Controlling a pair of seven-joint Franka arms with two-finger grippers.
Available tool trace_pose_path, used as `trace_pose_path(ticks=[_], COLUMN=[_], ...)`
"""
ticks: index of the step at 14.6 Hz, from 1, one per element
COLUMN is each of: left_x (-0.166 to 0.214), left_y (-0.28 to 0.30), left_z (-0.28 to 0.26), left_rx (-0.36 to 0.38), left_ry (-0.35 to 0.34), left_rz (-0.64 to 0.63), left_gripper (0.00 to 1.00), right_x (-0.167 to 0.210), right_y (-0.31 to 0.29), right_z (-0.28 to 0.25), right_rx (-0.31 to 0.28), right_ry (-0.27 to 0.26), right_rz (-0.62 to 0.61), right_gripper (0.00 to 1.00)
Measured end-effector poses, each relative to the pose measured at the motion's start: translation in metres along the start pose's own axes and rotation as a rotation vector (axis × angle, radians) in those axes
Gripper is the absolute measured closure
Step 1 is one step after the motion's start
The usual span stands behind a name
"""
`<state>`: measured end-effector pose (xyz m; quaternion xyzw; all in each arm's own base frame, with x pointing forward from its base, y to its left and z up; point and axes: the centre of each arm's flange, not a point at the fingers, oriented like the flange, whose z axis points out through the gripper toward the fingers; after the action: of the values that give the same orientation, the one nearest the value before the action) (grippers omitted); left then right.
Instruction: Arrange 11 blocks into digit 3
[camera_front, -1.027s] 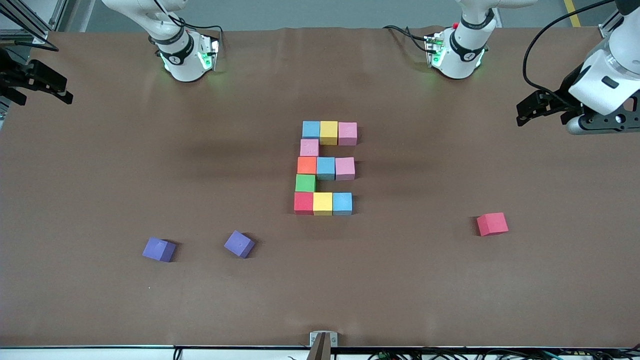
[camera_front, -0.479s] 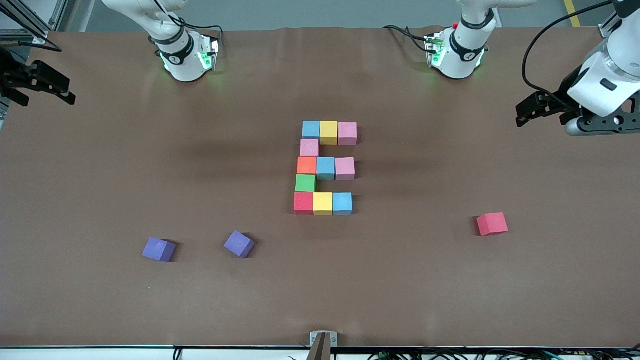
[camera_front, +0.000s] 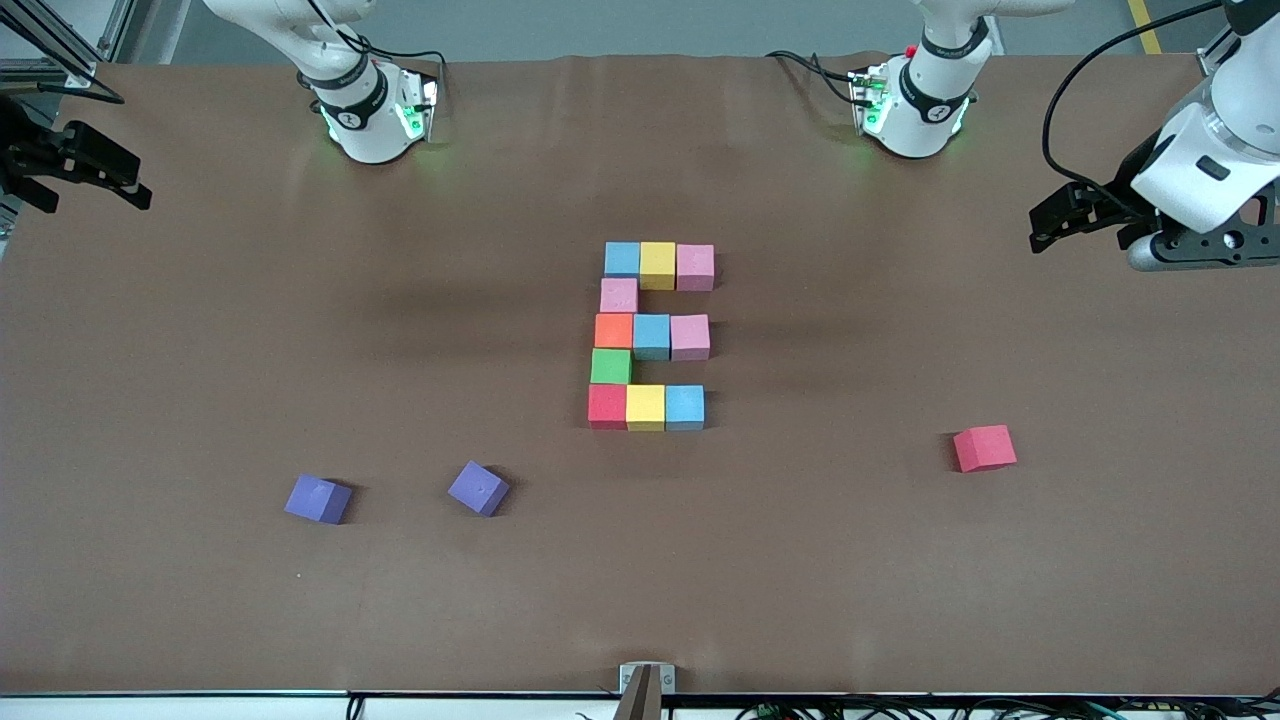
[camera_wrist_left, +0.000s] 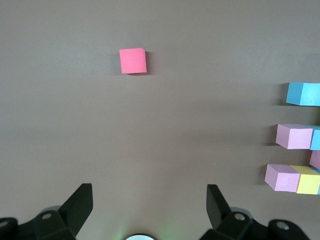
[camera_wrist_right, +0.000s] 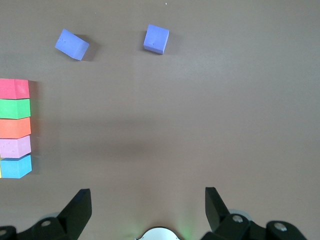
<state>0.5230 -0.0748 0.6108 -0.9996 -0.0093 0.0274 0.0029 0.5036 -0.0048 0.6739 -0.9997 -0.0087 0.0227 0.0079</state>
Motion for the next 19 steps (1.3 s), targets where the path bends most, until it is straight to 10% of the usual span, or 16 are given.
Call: trace_pose_path(ticks=[19], left_x=[-0.036], left_y=[-0.006], left_z=[-0.04], left_rx=[0.028], left_ry=[0.043], left_rz=[-0.059], left_gripper=[0.0], right_x=[0.001], right_y=[-0.003], right_z=[0.002], right_rx=[-0.001], right_ry=[0.001], right_rz=[-0.006], right_gripper=[0.0])
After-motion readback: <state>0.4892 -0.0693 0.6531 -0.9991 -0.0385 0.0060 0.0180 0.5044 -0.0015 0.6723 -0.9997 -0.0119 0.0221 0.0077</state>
